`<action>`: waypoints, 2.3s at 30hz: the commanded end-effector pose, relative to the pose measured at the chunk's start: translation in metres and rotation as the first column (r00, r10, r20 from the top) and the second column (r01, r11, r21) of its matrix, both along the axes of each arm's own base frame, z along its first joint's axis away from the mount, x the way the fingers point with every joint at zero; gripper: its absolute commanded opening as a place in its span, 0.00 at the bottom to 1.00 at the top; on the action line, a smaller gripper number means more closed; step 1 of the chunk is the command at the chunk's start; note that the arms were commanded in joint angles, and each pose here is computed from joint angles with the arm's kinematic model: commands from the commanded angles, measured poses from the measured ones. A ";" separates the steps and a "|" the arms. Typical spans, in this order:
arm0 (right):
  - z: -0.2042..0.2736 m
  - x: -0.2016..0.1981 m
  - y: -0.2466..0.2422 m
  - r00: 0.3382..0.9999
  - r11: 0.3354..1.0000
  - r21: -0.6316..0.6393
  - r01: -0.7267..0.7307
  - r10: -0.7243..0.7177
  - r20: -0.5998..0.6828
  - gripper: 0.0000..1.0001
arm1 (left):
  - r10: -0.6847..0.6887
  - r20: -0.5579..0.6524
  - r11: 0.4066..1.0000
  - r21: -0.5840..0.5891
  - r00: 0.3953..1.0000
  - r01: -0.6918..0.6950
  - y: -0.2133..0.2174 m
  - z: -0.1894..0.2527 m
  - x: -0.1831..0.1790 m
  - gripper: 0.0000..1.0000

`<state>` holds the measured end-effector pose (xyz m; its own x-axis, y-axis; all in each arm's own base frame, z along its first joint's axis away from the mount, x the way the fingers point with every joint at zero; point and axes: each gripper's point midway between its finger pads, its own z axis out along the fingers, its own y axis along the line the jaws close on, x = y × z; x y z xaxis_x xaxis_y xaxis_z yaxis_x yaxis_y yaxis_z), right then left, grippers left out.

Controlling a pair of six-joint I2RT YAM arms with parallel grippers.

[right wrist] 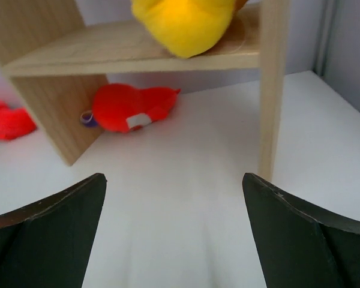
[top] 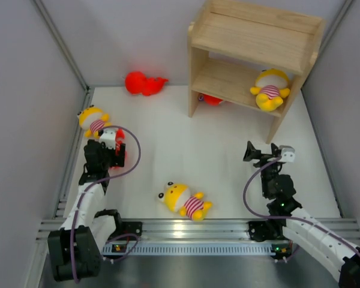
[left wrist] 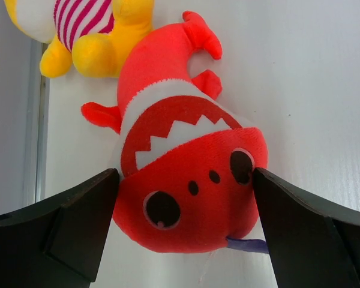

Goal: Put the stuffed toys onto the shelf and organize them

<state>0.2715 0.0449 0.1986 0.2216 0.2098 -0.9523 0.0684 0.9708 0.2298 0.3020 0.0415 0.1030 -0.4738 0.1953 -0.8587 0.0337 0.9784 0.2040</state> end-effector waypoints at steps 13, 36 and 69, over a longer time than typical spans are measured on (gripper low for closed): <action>0.016 -0.066 0.215 0.270 0.298 -0.010 -0.955 0.851 -0.450 0.89 | -0.075 -0.233 0.991 0.087 0.970 0.098 0.003 0.023 -0.025 0.99; -0.126 -0.175 0.217 -0.219 0.183 0.523 -0.832 0.759 -0.614 0.76 | 0.015 -0.294 0.995 0.097 0.956 0.014 0.013 0.017 -0.039 0.99; 0.173 0.050 0.155 0.852 0.870 0.151 -0.470 0.492 -0.180 0.00 | 0.089 -0.265 0.985 0.167 0.960 -0.045 0.029 0.036 -0.037 0.99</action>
